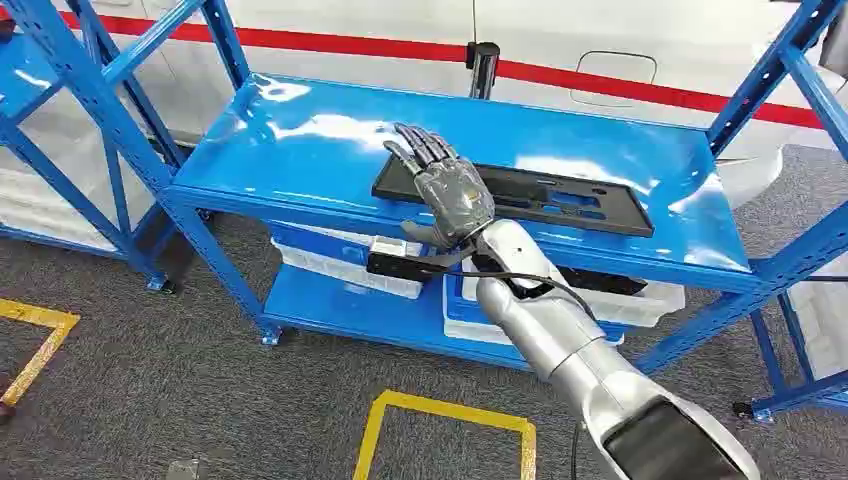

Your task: Take the parts from the cabinet and place them on the table.

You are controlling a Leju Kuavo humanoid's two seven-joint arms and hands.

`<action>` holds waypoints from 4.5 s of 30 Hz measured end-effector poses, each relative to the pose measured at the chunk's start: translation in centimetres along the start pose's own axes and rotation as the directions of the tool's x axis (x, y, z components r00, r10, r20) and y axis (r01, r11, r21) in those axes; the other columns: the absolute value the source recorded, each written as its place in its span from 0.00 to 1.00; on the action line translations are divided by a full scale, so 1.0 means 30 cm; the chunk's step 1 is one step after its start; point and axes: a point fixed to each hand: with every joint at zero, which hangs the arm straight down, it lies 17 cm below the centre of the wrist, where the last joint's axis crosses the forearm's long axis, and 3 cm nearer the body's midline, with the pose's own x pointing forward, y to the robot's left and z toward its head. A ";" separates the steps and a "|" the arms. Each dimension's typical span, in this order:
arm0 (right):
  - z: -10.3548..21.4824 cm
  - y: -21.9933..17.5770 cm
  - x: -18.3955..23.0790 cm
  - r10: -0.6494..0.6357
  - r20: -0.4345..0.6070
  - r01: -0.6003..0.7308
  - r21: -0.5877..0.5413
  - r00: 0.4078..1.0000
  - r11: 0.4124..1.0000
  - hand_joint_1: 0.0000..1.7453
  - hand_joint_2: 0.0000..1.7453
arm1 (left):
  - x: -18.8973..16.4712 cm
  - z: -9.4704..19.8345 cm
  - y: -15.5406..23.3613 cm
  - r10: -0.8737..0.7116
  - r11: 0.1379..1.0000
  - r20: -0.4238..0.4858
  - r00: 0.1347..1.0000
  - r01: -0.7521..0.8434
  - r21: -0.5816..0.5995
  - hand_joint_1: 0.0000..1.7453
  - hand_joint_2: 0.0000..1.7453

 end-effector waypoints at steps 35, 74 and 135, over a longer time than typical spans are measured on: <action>0.098 0.133 -0.338 0.169 -0.316 -0.058 0.332 0.934 0.942 0.00 1.00 | -0.025 0.000 0.020 -0.044 0.999 -0.029 0.999 0.044 -0.002 0.00 0.00; 0.453 0.134 -0.821 0.355 -0.639 -0.014 0.474 0.683 0.881 0.00 1.00 | -0.029 -0.001 0.039 -0.080 0.997 -0.027 0.996 0.080 -0.008 0.00 0.00; 0.142 -0.432 -0.245 -0.102 0.044 0.111 -0.416 0.994 0.903 1.00 1.00 | 0.017 -0.014 0.154 0.169 0.979 0.030 0.985 -0.172 0.113 0.00 1.00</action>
